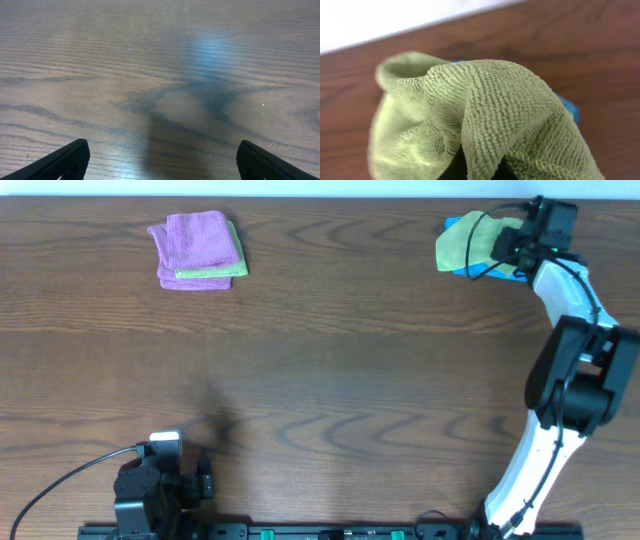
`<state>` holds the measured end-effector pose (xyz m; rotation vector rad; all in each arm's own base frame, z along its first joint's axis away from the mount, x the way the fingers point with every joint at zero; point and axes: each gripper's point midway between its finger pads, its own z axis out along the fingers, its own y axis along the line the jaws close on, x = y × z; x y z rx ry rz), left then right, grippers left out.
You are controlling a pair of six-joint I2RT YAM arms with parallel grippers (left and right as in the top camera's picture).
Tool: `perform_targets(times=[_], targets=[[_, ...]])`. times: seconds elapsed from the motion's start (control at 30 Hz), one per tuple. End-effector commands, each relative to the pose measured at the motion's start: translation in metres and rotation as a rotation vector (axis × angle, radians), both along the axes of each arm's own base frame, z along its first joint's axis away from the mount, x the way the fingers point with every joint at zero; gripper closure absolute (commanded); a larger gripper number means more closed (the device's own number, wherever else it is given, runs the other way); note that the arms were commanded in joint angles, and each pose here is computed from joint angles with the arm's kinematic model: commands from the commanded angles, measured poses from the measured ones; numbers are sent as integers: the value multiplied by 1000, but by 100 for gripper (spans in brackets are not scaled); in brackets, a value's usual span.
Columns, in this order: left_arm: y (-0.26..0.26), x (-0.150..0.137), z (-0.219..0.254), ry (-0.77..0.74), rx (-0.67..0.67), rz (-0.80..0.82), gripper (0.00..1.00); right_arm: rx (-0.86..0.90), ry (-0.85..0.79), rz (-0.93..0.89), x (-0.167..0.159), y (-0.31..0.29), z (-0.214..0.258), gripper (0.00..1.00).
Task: Fold the cloth
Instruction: 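Lift the yellow-green cloth with the right gripper and pull it toward table center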
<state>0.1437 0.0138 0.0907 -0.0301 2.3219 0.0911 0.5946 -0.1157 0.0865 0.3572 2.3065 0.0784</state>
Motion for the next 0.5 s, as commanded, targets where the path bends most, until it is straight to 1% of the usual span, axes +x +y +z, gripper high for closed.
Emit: perform_targets(times=[0.0, 0.2, 0.33, 0.47], targets=[[4, -6, -14, 51, 29, 3, 5, -65, -112, 73, -2, 15, 79, 99], [4, -6, -14, 51, 29, 3, 5, -125, -116, 193, -39, 61, 148, 99], [4, -6, -14, 51, 29, 3, 5, -115, -86, 251, -76, 92, 180, 99], [4, -6, -14, 51, 29, 3, 5, -122, -42, 333, -115, 120, 199, 99]])
